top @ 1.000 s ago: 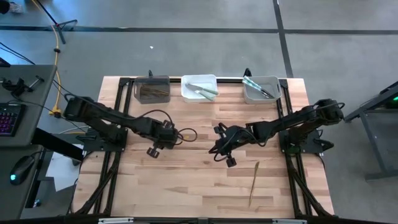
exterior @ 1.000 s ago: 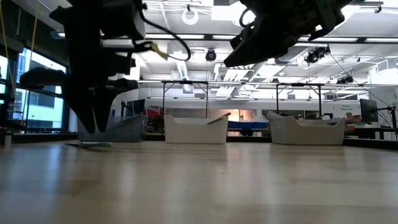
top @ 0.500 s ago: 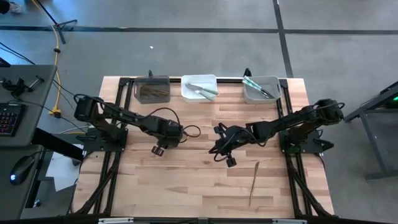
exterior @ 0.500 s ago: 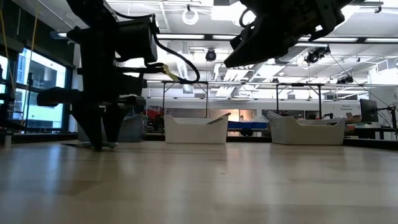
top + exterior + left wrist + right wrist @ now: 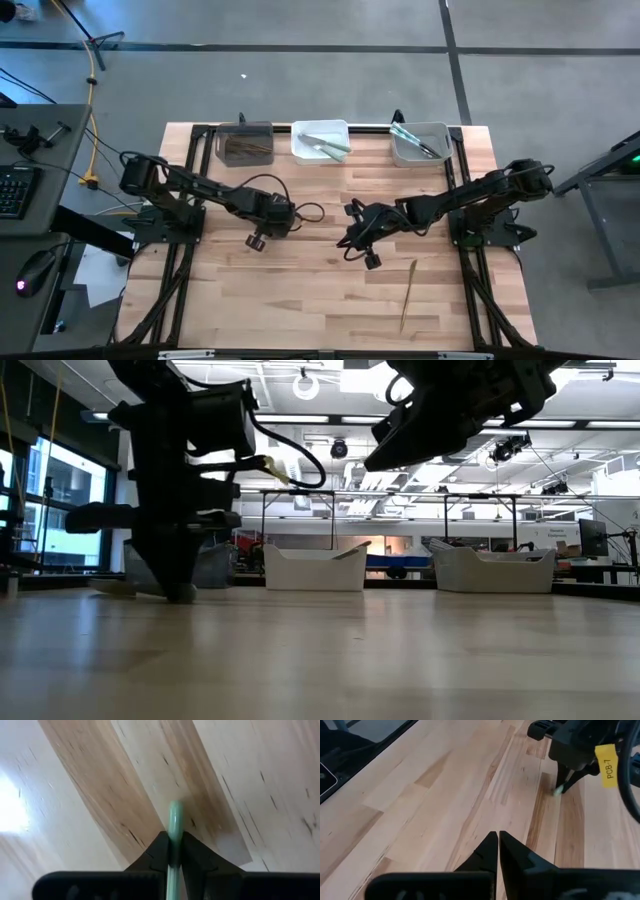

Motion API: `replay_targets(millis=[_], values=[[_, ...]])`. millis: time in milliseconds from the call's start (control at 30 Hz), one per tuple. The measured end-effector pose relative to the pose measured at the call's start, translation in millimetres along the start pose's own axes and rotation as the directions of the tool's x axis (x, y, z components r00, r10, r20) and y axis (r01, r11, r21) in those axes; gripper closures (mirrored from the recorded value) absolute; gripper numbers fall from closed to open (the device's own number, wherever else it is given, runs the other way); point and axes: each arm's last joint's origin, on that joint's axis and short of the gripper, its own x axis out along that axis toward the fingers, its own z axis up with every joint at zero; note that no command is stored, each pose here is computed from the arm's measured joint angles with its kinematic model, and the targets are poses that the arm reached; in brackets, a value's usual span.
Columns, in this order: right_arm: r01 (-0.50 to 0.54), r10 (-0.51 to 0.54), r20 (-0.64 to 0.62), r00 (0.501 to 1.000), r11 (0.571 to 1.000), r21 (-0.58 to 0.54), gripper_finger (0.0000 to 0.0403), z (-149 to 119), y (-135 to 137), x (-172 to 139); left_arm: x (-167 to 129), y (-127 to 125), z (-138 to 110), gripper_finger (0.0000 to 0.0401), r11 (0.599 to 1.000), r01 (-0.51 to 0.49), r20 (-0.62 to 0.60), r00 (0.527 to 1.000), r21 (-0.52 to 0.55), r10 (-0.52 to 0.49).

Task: Sort silverware by color (type)
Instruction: Put the green knife into the white bin

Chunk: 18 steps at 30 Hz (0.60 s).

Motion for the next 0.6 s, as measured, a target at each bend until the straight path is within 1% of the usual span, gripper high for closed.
replay_targets(millis=[133, 267, 367, 500, 600], values=[[0.005, -0.005, -0.032, 0.999, 1.0, 0.005, 0.0403, -2.7, 0.3, -0.7, -6.6, 7.1, 7.7, 0.0385, 0.999, -0.018, 0.0, 1.0, 0.039, 0.018], [0.039, -0.038, -0.066, 0.997, 0.999, 0.013, 0.0403, -3.6, -0.1, -6.3, -21.1, 24.2, 17.7, 0.0385, 0.996, -0.084, 0.033, 0.996, 0.039, 0.083], [0.064, -0.062, -0.087, 0.994, 0.998, 0.017, 0.0403, -1.6, 2.2, -16.3, -30.0, 37.9, 21.7, 0.0385, 0.994, -0.11, 0.051, 0.993, 0.022, 0.108], [0.124, -0.124, -0.097, 0.988, 0.992, -0.006, 0.0403, 4.8, 11.2, -35.5, -44.2, 60.3, 28.5, 0.0385, 0.98, -0.198, 0.096, 0.976, -0.002, 0.198], [0.172, -0.173, -0.09, 0.981, 0.985, -0.018, 0.0403, 10.0, 19.2, -51.0, -56.6, 78.5, 34.9, 0.0385, 0.964, -0.264, 0.16, 0.951, -0.023, 0.265]])
